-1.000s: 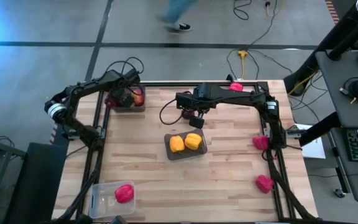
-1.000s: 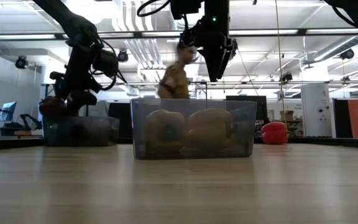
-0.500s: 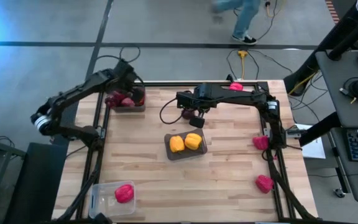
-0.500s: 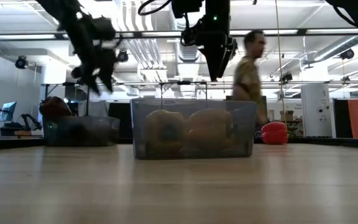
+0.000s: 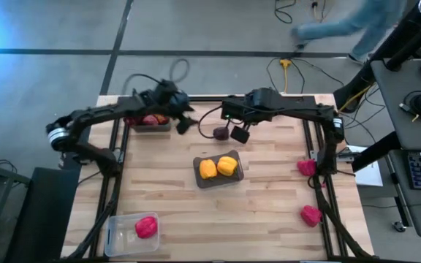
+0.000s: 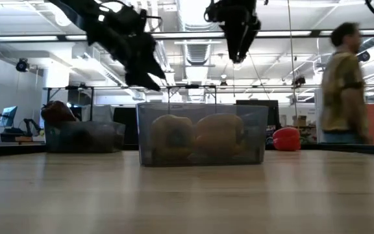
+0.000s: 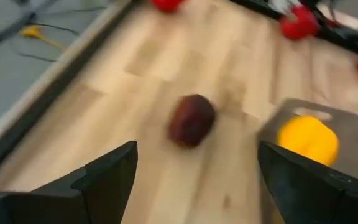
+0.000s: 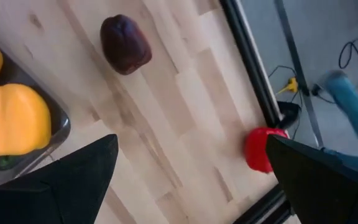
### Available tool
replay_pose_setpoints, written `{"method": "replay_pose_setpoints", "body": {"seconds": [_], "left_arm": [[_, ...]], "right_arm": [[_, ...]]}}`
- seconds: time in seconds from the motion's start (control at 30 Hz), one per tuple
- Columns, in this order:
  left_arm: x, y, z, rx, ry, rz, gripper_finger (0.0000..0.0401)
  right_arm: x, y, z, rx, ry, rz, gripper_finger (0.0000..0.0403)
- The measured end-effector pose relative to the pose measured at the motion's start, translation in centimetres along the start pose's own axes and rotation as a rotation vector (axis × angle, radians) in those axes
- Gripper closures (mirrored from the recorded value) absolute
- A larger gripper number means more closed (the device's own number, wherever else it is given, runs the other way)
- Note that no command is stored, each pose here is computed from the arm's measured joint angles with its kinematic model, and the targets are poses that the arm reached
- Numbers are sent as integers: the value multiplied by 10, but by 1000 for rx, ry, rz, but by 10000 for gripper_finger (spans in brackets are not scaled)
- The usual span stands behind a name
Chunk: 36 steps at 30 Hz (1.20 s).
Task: Sort produce into baskets
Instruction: Put the apple into the top black bin
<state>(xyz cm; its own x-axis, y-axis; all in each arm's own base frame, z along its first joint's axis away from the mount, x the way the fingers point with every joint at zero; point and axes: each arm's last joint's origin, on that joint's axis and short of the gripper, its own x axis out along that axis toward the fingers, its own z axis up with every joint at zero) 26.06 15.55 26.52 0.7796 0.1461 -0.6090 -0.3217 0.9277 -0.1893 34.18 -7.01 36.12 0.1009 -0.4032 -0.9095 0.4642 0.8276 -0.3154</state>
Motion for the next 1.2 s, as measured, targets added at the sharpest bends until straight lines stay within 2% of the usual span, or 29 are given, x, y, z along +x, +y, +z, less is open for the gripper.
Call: {"method": "replay_pose_setpoints", "body": {"seconds": [0.1,0.2,0.4,0.5,0.73,0.93,1.07,1.2], "left_arm": [[29,-16,-3,45,19,-54,79],[50,-25,-3,88,23,-48,59],[83,-19,-1,167,47,-31,13],[104,-18,2,232,69,-54,3],[145,-15,16,259,156,-65,9],[171,-13,2,287,292,-82,10],[181,-20,-1,335,298,1,14],[183,-24,2,329,261,54,38]], "right_arm": [[-14,-8,-8,52,-20,7,3],[-28,-16,-16,107,-54,21,3],[-47,-27,-27,202,-105,44,3],[-53,-29,-31,249,-119,56,3],[-58,-25,-35,282,-114,114,3],[-59,-21,-36,288,-116,120,3],[-58,-21,-36,293,-115,112,3],[-56,-20,-36,285,-106,107,3]]}}
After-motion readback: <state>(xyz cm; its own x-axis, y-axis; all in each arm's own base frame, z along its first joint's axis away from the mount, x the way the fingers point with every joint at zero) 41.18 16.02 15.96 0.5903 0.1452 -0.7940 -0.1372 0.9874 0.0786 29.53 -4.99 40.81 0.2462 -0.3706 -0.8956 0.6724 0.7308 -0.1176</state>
